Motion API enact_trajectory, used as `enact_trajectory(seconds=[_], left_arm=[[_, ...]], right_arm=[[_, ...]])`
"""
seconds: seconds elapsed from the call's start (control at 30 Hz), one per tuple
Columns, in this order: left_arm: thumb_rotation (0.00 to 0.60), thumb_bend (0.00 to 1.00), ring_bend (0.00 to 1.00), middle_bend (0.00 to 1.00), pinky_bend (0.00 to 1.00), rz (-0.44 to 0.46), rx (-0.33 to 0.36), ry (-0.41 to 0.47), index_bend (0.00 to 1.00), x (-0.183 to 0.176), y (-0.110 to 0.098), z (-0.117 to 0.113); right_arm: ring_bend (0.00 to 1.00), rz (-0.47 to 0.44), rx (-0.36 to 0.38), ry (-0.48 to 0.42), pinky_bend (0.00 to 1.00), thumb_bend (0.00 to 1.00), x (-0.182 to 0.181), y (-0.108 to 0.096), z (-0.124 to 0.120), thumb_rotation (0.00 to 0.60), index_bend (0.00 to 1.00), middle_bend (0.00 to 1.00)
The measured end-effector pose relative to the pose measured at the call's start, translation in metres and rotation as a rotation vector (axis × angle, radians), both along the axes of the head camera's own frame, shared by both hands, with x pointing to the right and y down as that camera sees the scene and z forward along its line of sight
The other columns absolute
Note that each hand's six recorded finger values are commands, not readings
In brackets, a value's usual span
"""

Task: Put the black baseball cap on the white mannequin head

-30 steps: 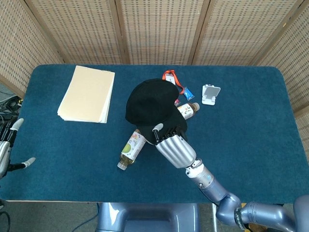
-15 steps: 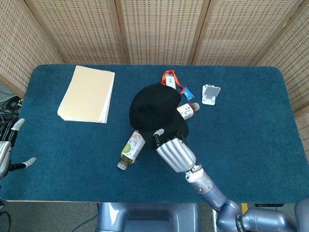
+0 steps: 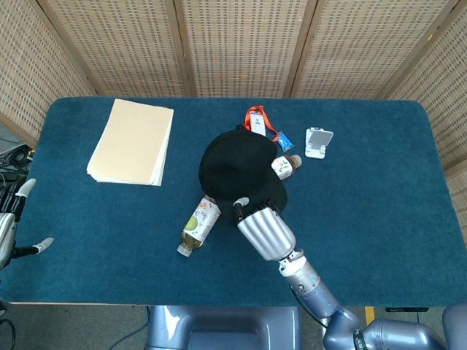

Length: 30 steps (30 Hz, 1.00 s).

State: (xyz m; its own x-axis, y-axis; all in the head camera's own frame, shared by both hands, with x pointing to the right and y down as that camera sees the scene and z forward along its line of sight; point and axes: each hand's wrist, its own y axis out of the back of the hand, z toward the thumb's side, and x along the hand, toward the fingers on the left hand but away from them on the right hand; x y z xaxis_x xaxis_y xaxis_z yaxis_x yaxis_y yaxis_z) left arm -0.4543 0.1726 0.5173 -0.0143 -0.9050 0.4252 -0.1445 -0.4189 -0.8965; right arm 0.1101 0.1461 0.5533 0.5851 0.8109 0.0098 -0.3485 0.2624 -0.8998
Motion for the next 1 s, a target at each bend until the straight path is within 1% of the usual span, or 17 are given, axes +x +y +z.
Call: enact_trajectory(seconds=[0.17,0.27,0.3,0.37,0.43,0.5,0.57,0.8,1.0], left_arm=[[0.600,0.00,0.00,0.00,0.00,0.003,-0.002,-0.001,0.00,0.001,0.000,0.000],[0.600,0.00,0.00,0.00,0.00,0.006,-0.002,-0.004,0.00,0.002,0.001,0.001],[0.600,0.00,0.00,0.00,0.00,0.007,-0.003,-0.005,0.00,0.002,0.001,0.001],[0.600,0.00,0.00,0.00,0.00,0.006,-0.004,-0.007,0.00,0.002,0.001,0.001],[0.600,0.00,0.00,0.00,0.00,0.006,-0.004,-0.007,0.00,0.002,0.001,0.002],[0.600,0.00,0.00,0.00,0.00,0.007,-0.006,-0.009,0.00,0.002,0.001,0.002],[0.600,0.00,0.00,0.00,0.00,0.008,-0.007,-0.010,0.00,0.003,0.001,0.003],[0.600,0.00,0.00,0.00,0.00,0.009,-0.006,-0.010,0.00,0.004,0.002,0.003],[0.600,0.00,0.00,0.00,0.00,0.012,-0.008,-0.012,0.00,0.005,0.003,0.003]], right_arm=[[1.00,0.022,-0.029,-0.013,1.00,0.85,0.006,-0.003,0.002,0.600,0.75,1.00],[1.00,0.023,-0.043,-0.014,1.00,0.85,0.010,-0.002,0.005,0.600,0.73,1.00],[1.00,0.025,-0.047,-0.016,1.00,0.84,0.011,-0.002,0.006,0.600,0.70,1.00],[1.00,0.029,-0.057,-0.025,1.00,0.78,0.012,-0.002,0.007,0.600,0.62,1.00],[1.00,0.032,-0.058,-0.031,1.00,0.67,0.014,-0.002,0.006,0.600,0.48,1.00],[1.00,0.029,-0.057,-0.034,1.00,0.62,0.015,-0.002,0.005,0.600,0.41,1.00],[1.00,0.022,-0.056,-0.045,1.00,0.57,0.015,-0.002,0.003,0.600,0.37,1.00],[1.00,-0.001,-0.033,-0.073,1.00,0.56,0.020,-0.002,-0.006,0.600,0.34,1.00],[1.00,-0.006,-0.009,-0.088,1.00,0.54,0.028,-0.004,-0.020,0.600,0.32,1.00]])
